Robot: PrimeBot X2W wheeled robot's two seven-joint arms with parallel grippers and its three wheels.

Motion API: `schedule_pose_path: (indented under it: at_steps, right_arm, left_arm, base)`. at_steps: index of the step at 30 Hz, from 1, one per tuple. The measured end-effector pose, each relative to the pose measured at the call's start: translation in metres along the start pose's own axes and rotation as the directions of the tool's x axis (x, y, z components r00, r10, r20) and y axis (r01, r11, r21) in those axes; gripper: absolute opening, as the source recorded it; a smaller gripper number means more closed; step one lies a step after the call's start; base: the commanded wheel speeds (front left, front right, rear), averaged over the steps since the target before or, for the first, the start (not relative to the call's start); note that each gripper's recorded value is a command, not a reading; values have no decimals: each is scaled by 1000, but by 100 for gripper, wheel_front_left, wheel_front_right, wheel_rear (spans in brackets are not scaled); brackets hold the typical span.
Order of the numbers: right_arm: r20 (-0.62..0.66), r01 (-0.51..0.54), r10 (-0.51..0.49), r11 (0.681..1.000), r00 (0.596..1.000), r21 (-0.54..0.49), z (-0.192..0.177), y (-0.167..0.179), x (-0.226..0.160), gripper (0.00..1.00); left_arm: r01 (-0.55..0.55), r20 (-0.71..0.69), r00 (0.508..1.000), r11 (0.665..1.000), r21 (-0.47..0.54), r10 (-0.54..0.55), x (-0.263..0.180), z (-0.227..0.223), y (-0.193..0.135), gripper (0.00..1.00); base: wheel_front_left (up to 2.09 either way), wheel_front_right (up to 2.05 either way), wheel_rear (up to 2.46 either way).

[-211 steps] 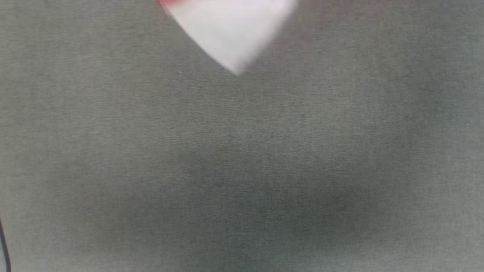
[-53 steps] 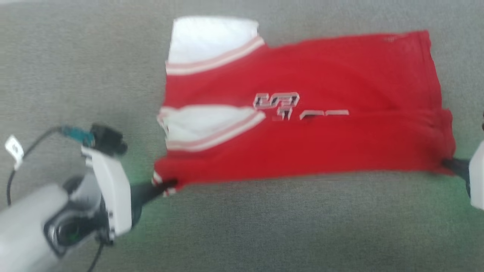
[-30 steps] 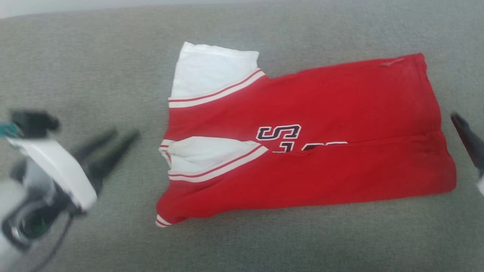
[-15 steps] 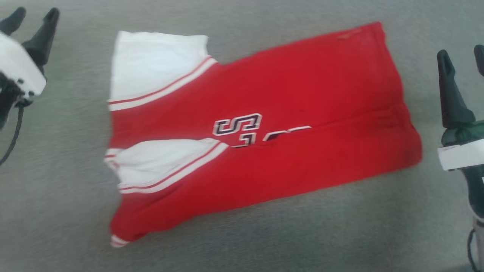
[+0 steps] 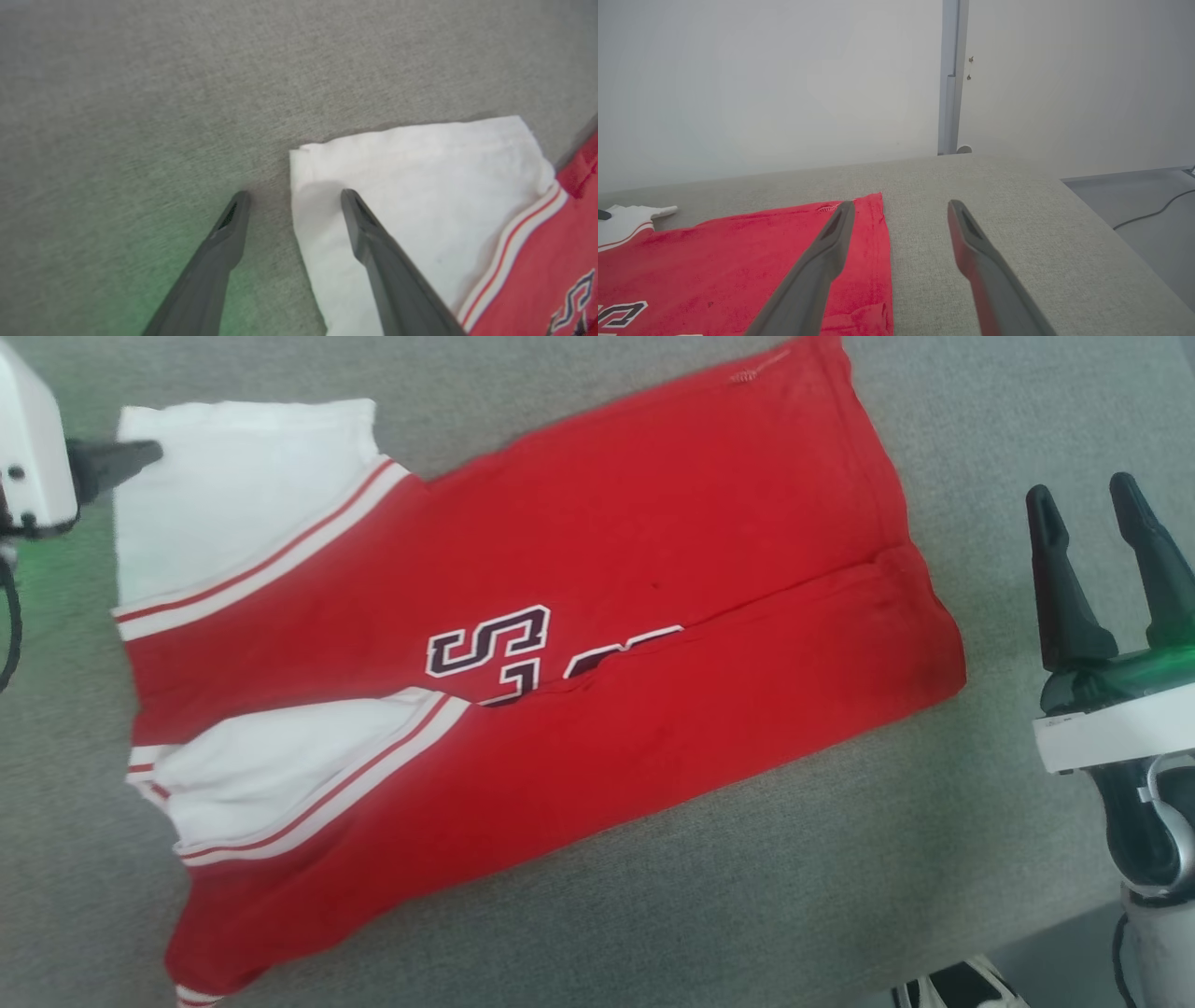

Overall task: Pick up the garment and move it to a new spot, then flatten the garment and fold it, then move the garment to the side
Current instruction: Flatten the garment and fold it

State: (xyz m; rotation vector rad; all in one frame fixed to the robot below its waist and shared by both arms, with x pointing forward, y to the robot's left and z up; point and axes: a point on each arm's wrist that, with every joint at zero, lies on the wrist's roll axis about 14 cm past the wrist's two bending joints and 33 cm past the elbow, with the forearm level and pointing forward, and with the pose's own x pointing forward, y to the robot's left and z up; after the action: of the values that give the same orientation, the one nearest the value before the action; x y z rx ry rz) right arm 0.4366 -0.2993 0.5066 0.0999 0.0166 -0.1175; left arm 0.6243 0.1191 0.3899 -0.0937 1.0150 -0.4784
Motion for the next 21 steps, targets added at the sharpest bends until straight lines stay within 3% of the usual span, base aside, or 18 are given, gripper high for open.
schedule_pose_path:
  at_steps: [4,5,6,7,14,21]
  right_arm:
    - [-26,11,-11,1000,1000,-5,-9,-4,0,100]
    - [-33,10,-10,1000,999,-9,-11,-4,1,100]
    - [-44,5,-6,1000,999,-12,-14,-4,2,100]
    - [-59,-6,5,1000,998,-17,-16,-2,4,100]
    - [-188,-127,114,990,976,-61,-19,19,41,100]
    - [-457,-183,141,982,878,-48,-45,26,102,100]
  left_arm:
    - [46,-67,997,999,0,-46,14,-4,-11,100]
    - [49,-74,996,999,0,-49,16,-4,-11,68]
    - [57,-80,995,998,-6,-58,18,-5,-13,20]
    - [66,-82,994,998,-19,-67,19,-5,-14,0]
    - [94,-82,992,996,-7,-94,19,-6,-21,0]
    - [131,-50,990,991,-9,-131,18,-5,-27,0]
  base:
    - [0,0,0]
    - [0,0,0]
    - [0,0,0]
    - [0,0,0]
    - [0,0,0]
    - [0,0,0]
